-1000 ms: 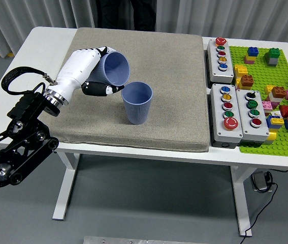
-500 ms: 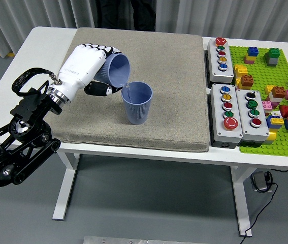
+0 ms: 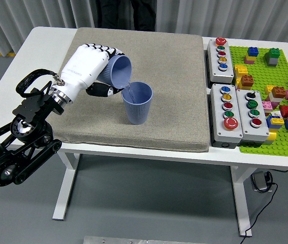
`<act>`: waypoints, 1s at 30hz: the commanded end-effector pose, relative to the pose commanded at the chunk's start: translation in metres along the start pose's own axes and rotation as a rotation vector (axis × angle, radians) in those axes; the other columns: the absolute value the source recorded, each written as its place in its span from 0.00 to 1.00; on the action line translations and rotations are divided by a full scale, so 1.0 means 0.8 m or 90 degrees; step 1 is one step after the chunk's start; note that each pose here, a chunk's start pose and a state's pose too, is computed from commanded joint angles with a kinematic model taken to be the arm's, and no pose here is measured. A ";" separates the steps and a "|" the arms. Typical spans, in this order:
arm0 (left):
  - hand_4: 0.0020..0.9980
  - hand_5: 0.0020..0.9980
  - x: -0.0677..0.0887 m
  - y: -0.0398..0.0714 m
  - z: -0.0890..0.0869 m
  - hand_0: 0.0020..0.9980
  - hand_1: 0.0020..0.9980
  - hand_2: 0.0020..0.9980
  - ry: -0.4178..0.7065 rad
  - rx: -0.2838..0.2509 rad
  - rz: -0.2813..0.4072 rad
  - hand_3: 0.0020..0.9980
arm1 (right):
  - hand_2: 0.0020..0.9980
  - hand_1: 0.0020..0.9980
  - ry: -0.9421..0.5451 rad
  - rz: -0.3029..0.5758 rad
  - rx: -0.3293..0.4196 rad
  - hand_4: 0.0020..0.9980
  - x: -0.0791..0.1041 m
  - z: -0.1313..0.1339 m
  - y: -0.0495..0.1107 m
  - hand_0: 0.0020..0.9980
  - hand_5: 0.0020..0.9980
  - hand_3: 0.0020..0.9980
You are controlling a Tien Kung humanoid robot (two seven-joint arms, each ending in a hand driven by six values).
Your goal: Pick cup pour cup place
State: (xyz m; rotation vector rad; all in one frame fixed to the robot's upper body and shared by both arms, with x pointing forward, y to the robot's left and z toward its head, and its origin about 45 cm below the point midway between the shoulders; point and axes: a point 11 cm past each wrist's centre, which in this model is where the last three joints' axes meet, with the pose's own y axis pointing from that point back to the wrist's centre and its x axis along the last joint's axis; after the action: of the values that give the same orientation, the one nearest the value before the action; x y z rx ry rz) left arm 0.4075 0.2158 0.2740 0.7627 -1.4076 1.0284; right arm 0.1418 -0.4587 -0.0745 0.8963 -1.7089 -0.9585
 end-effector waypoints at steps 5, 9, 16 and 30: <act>0.80 0.16 0.005 0.000 0.005 0.56 0.51 0.53 0.001 -0.002 0.004 0.52 | 0.60 0.64 0.000 0.000 0.000 0.00 0.000 0.000 0.000 0.70 0.31 0.60; 0.80 0.16 0.005 -0.001 0.004 0.56 0.51 0.53 0.000 -0.001 0.003 0.52 | 0.60 0.64 0.000 0.000 0.000 0.00 0.000 0.000 0.000 0.70 0.31 0.60; 0.80 0.16 -0.001 0.001 0.004 0.56 0.51 0.53 -0.007 -0.001 -0.007 0.52 | 0.60 0.64 0.001 0.000 -0.002 0.00 0.000 0.003 0.000 0.70 0.31 0.60; 0.80 0.16 -0.001 0.000 0.005 0.56 0.51 0.53 -0.028 -0.005 -0.014 0.52 | 0.60 0.64 0.002 0.001 -0.005 0.00 0.000 0.006 -0.001 0.70 0.31 0.60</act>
State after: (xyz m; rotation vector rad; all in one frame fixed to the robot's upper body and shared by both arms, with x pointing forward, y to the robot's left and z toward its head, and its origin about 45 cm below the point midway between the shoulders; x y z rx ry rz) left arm 0.4061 0.2121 0.2737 0.7979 -1.4365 0.9939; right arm 0.1370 -0.4583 -0.0761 0.8901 -1.7024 -0.9623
